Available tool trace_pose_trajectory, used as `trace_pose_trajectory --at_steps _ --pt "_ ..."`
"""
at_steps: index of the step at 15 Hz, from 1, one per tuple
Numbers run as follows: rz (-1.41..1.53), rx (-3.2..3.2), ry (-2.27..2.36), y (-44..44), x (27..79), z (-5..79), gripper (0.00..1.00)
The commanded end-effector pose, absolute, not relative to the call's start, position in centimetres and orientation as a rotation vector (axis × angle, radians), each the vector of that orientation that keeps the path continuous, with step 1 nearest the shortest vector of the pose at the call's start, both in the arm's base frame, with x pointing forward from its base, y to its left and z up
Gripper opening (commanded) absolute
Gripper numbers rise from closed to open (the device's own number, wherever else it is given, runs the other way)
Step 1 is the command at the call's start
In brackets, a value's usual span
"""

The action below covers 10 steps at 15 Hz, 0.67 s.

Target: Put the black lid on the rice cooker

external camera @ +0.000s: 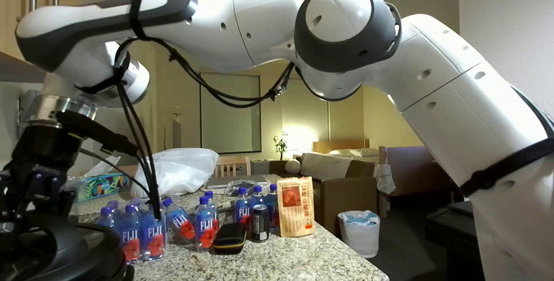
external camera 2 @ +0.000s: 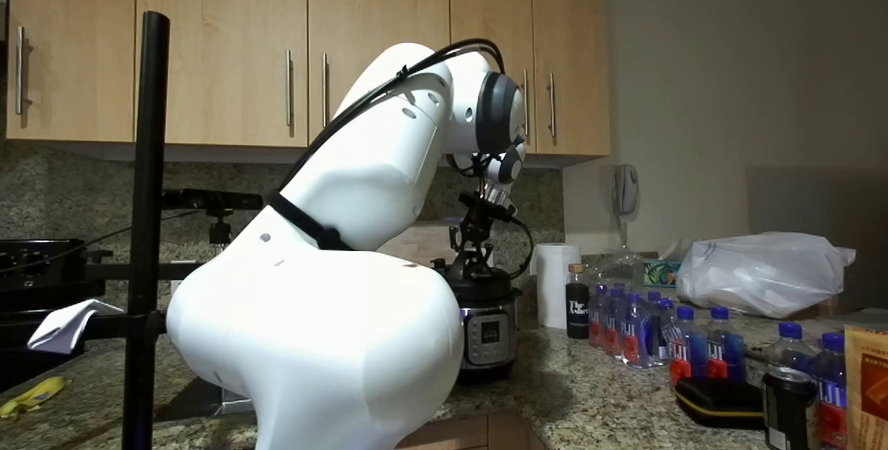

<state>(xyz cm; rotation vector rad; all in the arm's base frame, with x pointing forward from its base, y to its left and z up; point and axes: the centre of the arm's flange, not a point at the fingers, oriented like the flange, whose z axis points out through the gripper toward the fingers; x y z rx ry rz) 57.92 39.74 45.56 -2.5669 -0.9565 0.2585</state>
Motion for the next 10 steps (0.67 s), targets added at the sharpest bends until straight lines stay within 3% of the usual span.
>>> trace_pose_trajectory --at_steps 1,2,3,5,10 --pt "0.266 -2.609 -0.944 39.82 58.24 46.98 0.0" --pt "0.269 -2.612 -0.945 39.86 58.24 47.0 0.0" --pt "0.271 -2.619 -0.942 39.92 58.24 47.02 0.25" --pt "0.268 -2.632 -0.937 40.02 58.29 47.21 0.32" --pt "0.273 -2.649 -0.936 39.71 58.66 47.86 0.65"
